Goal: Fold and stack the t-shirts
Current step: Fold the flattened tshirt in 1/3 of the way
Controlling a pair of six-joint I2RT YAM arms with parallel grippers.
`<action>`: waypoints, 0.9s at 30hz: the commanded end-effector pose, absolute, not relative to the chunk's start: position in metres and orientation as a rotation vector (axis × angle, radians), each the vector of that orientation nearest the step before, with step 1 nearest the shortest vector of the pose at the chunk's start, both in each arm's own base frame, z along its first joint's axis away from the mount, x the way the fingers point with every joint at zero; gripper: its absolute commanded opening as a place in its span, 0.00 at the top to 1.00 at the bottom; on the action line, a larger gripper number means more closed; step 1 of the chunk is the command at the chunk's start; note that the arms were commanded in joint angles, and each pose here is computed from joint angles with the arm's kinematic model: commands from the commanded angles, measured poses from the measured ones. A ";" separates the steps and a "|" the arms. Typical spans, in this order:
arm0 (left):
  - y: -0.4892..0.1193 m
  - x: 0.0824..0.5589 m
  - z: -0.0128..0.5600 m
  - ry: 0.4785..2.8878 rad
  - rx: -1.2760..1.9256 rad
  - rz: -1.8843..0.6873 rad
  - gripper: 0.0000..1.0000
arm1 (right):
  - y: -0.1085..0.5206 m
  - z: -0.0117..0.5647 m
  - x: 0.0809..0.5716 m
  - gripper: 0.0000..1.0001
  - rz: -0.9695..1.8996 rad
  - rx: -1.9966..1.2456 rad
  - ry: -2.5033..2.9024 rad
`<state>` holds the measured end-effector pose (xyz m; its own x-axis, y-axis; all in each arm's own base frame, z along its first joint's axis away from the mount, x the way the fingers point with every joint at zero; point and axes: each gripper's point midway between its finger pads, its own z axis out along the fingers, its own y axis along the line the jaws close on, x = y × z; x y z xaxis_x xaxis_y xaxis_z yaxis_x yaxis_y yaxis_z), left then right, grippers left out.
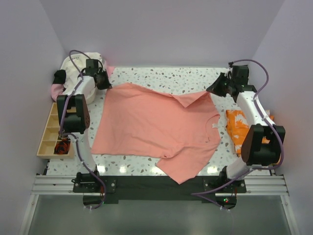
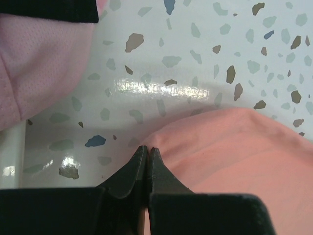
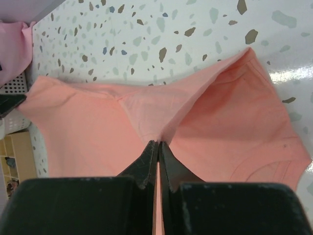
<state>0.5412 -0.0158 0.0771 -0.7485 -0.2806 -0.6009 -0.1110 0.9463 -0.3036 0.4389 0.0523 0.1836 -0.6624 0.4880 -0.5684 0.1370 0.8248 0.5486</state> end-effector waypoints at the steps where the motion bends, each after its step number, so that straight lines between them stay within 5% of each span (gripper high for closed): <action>1: -0.009 0.548 0.059 2.438 -0.322 -0.322 1.00 | 0.063 0.212 0.425 1.00 0.699 0.434 2.203; 14: 0.006 0.512 0.039 2.558 -0.384 -0.193 0.97 | 0.066 0.198 0.350 1.00 0.681 0.488 2.310; 27: 0.009 0.490 0.065 2.546 -0.389 -0.154 0.60 | 0.060 0.155 0.295 1.00 0.606 0.581 2.436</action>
<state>0.4892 -0.0003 0.0257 -0.8456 -0.2997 -0.4417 -0.2348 0.9520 -0.1964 0.3066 0.0634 0.1497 -0.7621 0.5116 -0.3969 0.2557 0.8009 0.5414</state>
